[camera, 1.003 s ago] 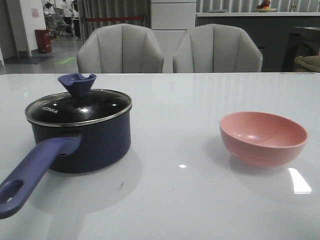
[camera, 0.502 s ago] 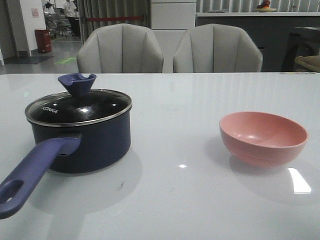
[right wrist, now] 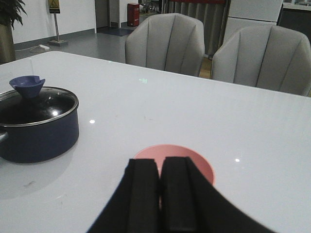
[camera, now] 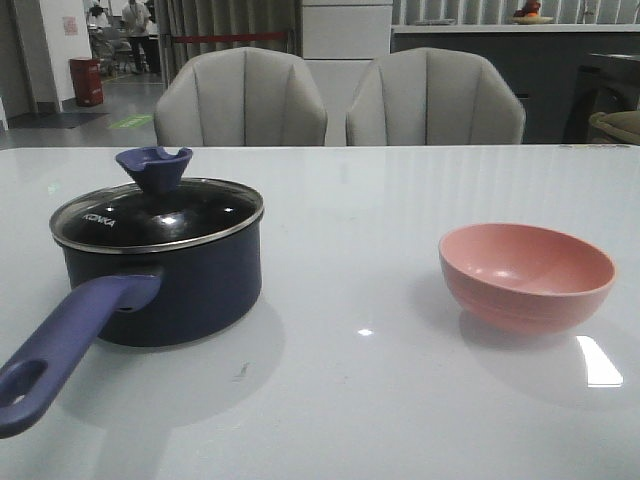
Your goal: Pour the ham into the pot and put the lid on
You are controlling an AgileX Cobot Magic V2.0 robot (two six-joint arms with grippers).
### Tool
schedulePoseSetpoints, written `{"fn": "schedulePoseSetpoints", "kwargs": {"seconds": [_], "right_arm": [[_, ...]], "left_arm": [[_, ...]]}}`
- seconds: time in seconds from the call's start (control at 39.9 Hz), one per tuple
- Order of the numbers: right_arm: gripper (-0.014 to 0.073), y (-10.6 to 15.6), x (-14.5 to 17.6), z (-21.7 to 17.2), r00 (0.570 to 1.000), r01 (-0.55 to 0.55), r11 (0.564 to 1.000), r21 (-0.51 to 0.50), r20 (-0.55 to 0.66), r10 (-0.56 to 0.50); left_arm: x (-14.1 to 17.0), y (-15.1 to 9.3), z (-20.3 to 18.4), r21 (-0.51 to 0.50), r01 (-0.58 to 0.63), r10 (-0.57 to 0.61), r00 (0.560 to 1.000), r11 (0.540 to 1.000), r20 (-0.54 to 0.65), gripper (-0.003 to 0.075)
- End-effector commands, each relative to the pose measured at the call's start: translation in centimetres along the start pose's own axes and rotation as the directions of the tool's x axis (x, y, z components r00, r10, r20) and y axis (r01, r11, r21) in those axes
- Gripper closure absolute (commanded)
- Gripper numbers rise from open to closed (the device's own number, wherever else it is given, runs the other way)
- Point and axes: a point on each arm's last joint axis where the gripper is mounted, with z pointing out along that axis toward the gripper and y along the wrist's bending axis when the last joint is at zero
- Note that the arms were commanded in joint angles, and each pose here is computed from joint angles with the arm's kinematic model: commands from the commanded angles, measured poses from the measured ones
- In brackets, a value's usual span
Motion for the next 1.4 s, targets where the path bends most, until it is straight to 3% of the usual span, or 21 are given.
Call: {"fn": "schedulePoseSetpoints", "kwargs": {"seconds": [0.0,0.98,1.1,1.38], "right_arm": [[0.0435,-0.2,-1.5,-0.1,0.996,-0.004,1.0,0.02,0.089,0.002],[0.0435,-0.2,-0.7,0.1,0.997,0.024,0.999,0.028,0.068,-0.026],[0.0435,-0.7,0.3,0.3,0.995,0.079,0.993,0.09,0.048,-0.083],[0.0435,-1.9,2.8,0.4,0.997,0.013,0.965,0.262,0.068,-0.032]], "left_arm": [[0.1,0.0,0.1,0.004,0.022,-0.022,0.999,1.0,0.044,0.0589],[0.1,0.0,0.1,0.004,0.022,-0.022,0.999,1.0,0.044,0.0589],[0.1,0.0,0.1,0.004,0.022,-0.022,0.999,1.0,0.044,0.0589],[0.1,0.0,0.1,0.004,0.022,-0.022,0.999,1.0,0.044,0.0589]]}}
